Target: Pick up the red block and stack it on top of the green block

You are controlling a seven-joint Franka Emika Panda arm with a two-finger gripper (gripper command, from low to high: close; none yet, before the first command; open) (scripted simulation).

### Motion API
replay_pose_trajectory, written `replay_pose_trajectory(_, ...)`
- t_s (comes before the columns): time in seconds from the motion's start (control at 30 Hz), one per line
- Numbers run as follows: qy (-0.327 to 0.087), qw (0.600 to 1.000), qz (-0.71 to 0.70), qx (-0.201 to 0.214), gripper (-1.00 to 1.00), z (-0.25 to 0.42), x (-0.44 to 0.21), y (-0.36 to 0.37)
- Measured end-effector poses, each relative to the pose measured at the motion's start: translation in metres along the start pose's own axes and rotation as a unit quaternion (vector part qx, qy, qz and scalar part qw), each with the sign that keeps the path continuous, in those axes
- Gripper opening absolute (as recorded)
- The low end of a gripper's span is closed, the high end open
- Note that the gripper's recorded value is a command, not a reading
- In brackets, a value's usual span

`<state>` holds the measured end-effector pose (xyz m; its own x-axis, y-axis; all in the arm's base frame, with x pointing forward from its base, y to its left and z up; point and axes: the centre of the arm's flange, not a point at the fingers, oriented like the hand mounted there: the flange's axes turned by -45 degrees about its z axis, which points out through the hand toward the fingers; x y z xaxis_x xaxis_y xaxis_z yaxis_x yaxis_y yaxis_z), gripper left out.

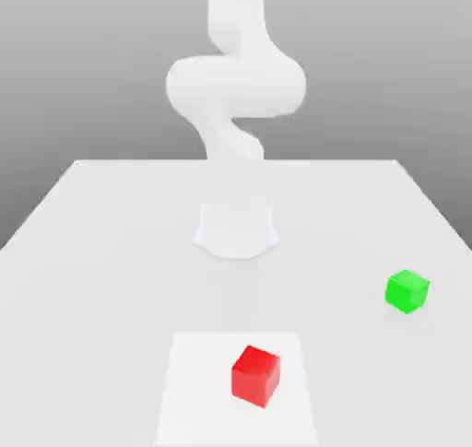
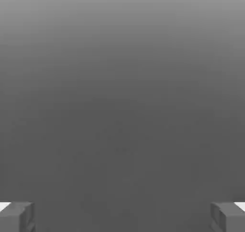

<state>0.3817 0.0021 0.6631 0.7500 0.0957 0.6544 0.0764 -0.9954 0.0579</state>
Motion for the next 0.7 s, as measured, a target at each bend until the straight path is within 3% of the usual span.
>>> replay_pose_trajectory(0.33,-0.158,0.96,-0.223,0.059,0.0,0.214,-0.083,-0.021)
replay_pose_trajectory(0.7,-0.287,0.837,-0.429,0.182,0.0,0.359,-0.259,-0.049)
